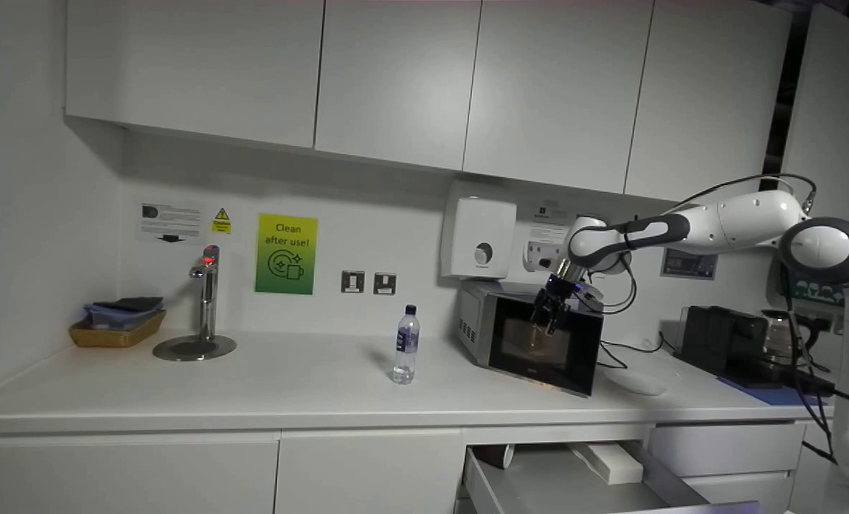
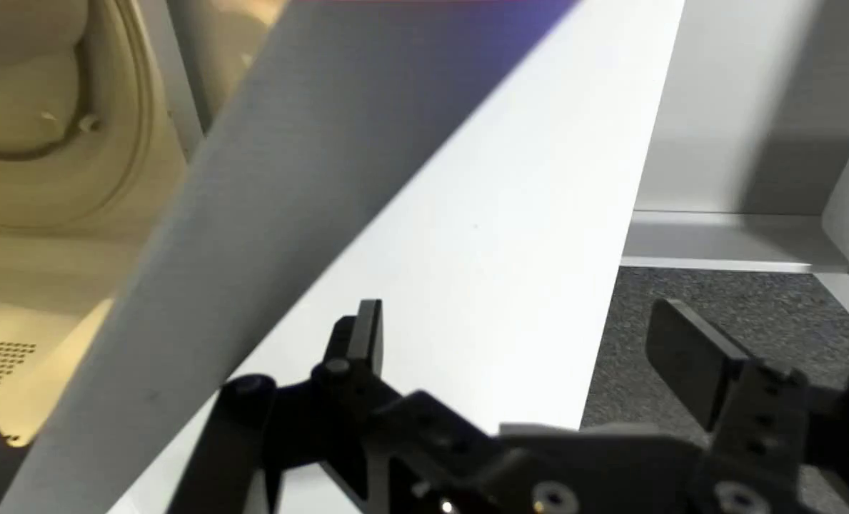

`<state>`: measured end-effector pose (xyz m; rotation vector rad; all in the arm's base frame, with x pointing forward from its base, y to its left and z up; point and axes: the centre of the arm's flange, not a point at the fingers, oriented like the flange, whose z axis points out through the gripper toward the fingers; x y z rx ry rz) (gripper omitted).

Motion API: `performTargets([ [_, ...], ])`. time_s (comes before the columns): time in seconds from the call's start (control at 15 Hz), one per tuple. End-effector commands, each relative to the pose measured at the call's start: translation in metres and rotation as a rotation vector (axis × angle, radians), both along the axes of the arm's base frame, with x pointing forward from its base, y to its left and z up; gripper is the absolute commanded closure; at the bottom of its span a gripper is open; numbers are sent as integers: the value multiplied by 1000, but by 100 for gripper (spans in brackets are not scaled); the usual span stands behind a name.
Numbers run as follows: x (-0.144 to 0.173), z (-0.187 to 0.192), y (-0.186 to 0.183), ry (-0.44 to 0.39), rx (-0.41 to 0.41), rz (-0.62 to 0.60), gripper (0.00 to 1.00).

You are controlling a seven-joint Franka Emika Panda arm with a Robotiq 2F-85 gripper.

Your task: Put the cup inside the microwave

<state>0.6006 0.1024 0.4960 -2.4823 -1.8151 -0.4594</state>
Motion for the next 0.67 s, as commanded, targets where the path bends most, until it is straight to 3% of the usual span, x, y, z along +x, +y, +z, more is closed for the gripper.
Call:
performTargets([
  [0.0, -11, 22, -13, -64, -68, -95, 0],
  [0.6, -30, 23, -101, -113, -47, -418, 0],
])
